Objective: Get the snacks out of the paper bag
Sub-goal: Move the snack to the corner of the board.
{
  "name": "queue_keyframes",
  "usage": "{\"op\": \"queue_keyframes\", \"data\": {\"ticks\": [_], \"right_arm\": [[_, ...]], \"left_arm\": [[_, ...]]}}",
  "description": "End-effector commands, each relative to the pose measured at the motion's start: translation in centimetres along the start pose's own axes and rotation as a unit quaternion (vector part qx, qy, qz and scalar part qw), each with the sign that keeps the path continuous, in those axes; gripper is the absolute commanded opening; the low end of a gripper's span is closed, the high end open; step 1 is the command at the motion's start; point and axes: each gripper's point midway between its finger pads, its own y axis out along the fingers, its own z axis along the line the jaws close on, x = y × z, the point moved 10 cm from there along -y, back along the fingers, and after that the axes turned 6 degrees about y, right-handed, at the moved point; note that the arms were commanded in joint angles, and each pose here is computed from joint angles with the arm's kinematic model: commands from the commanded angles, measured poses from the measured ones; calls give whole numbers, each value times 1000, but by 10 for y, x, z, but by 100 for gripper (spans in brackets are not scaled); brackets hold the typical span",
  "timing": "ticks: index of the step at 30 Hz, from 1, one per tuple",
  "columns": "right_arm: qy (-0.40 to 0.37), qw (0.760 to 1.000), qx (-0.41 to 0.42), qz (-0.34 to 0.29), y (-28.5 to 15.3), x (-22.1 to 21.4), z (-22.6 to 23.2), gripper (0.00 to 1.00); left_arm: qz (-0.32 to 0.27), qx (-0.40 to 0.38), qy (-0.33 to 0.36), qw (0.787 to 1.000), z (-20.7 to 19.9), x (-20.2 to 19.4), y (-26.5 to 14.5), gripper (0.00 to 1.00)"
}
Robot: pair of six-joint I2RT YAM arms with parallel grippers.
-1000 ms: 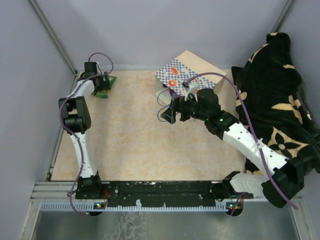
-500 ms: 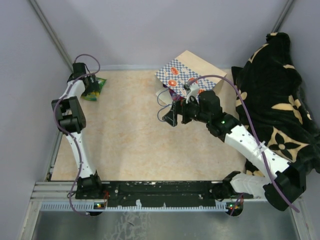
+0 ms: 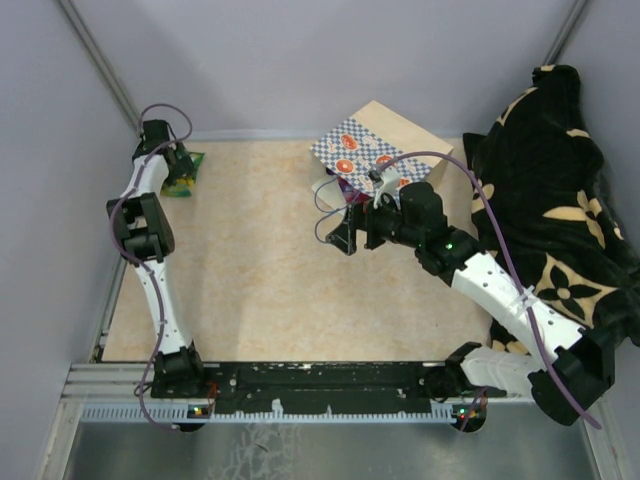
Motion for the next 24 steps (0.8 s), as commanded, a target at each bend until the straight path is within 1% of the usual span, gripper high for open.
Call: {"op": "queue_keyframes", "data": {"ticks": [1, 4, 9, 13, 20, 24], "right_arm": [[-19, 1000, 9, -23, -7, 6, 3, 99], [-21, 1000, 7, -21, -7, 4, 1, 99], [-19, 1000, 4, -17, -3, 3, -1, 99], [-19, 1000, 3, -18, -1, 3, -2, 99], [-14, 1000, -3, -18, 5, 4, -4, 99], [-15, 1000, -6, -23, 4, 8, -3, 99]], "left_arm": [[17, -8, -41, 999, -2, -6, 15, 95], [11, -28, -56, 998, -8, -2, 19, 99], [-17, -68, -69, 995, -16, 11, 15, 100], [-41, -91, -57, 993, -17, 25, 0, 100], [-105, -145, -8, 984, -23, 41, -53, 100], [-133, -154, -4, 979, -24, 41, -87, 100]]}}
